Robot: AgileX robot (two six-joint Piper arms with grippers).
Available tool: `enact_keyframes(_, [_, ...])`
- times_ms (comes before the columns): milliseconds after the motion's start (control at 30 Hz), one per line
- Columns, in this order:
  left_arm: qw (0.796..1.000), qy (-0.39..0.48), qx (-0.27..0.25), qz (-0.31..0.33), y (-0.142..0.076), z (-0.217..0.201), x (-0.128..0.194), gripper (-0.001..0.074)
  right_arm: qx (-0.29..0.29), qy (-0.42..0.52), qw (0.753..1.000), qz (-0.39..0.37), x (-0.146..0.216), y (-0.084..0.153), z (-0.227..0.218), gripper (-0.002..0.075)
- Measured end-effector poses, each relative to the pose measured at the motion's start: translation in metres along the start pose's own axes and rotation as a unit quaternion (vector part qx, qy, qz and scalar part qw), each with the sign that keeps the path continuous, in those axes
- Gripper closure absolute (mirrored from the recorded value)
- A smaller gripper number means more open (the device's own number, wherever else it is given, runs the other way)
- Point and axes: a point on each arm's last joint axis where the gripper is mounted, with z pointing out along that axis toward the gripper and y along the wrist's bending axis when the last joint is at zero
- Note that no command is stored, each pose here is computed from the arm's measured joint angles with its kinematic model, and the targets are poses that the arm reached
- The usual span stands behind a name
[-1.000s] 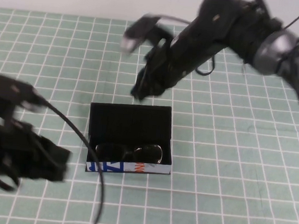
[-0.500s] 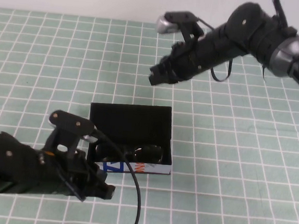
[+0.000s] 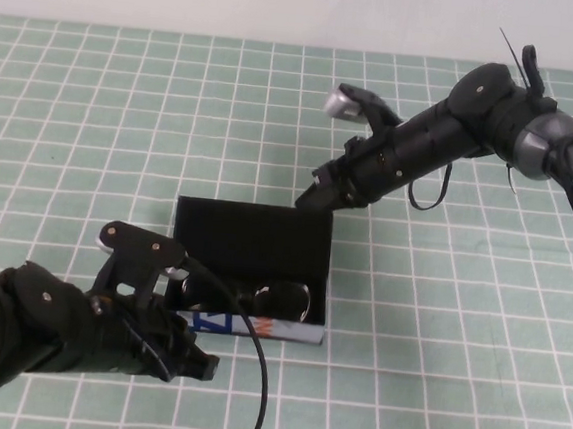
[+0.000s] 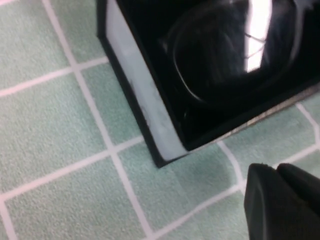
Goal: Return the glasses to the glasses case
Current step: Close the glasses case
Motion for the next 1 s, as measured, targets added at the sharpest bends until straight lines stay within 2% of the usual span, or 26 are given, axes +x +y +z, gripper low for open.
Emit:
enact_keyframes(133, [1.0, 0.009, -0.003, 0.006, 0.001, 0.007, 0.001, 0.0736, -0.025, 0.022, 0.999, -0.023, 0.004, 0.005, 0.0, 0.0737])
enact_keyframes(400, [1.0, 0.016, -0.006, 0.008, 0.001, 0.019, -0.004, 0.0736, -0.04, 0.013, 0.998, -0.041, 0.003, 0.007, 0.0, 0.0737])
enact_keyframes(700, [1.0, 0.016, -0.005, 0.008, 0.001, 0.019, -0.004, 0.0736, -0.064, -0.003, 0.997, -0.036, -0.001, 0.015, 0.003, 0.0737])
enact_keyframes(1000, [1.0, 0.016, -0.005, 0.01, 0.001, 0.019, -0.004, 0.0736, -0.074, 0.03, 0.996, -0.049, 0.0, 0.049, 0.026, 0.0737])
